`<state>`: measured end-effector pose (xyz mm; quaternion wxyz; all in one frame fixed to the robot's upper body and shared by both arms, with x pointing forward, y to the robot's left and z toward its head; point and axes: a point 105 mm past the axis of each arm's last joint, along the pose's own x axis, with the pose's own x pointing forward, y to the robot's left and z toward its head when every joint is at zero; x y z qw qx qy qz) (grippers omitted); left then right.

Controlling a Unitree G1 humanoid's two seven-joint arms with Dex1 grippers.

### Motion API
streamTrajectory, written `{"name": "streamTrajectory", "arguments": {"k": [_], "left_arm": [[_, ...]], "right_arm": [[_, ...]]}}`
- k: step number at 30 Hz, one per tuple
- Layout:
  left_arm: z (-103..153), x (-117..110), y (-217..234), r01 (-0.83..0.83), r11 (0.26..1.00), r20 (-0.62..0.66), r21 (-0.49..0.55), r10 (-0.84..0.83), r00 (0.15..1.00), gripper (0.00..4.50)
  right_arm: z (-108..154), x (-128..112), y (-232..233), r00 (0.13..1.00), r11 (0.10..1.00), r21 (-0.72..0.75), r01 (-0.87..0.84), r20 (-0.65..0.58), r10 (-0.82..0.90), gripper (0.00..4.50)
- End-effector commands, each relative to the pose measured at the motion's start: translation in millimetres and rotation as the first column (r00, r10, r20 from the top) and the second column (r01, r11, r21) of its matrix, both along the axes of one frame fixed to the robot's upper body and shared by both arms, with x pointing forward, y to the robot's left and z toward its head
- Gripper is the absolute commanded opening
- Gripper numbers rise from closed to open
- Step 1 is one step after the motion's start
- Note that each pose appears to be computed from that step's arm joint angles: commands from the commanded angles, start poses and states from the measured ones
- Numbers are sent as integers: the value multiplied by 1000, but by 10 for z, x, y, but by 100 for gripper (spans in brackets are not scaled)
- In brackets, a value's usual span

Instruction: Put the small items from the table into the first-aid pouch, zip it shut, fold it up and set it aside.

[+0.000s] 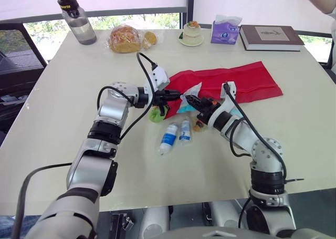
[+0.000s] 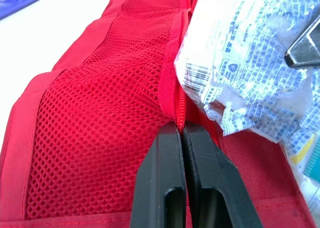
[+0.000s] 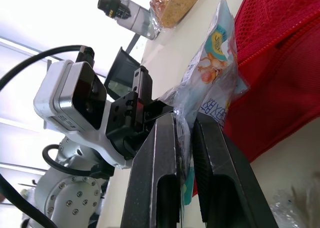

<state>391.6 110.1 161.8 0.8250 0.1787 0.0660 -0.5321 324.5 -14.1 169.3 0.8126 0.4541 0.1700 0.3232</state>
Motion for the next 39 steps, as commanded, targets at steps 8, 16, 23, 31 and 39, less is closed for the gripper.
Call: {"name": "streamTrajectory", "arguments": {"k": [8, 16, 23, 31, 39], "left_arm": [[190, -61, -98, 31, 993, -4, -116, -32, 999, 10], [197, -107, -130, 39, 991, -17, -132, -41, 999, 10], [188, -153, -140, 39, 988, -34, -147, -45, 998, 10], [184, -194, -163, 46, 987, -48, -157, -54, 997, 10], [144, -286, -187, 63, 982, -108, -178, -83, 991, 10]], "right_arm": [[-112, -57, 177, 994, 991, 117, -62, -82, 72, 0], [-136, 35, 219, 990, 983, 178, -54, -115, 76, 0], [-154, 249, 132, 984, 961, 275, 22, -176, 27, 0], [-142, 219, 300, 985, 963, 266, -45, -150, 88, 0], [-14, 411, 189, 990, 934, 355, 28, -136, 22, 0]]}}
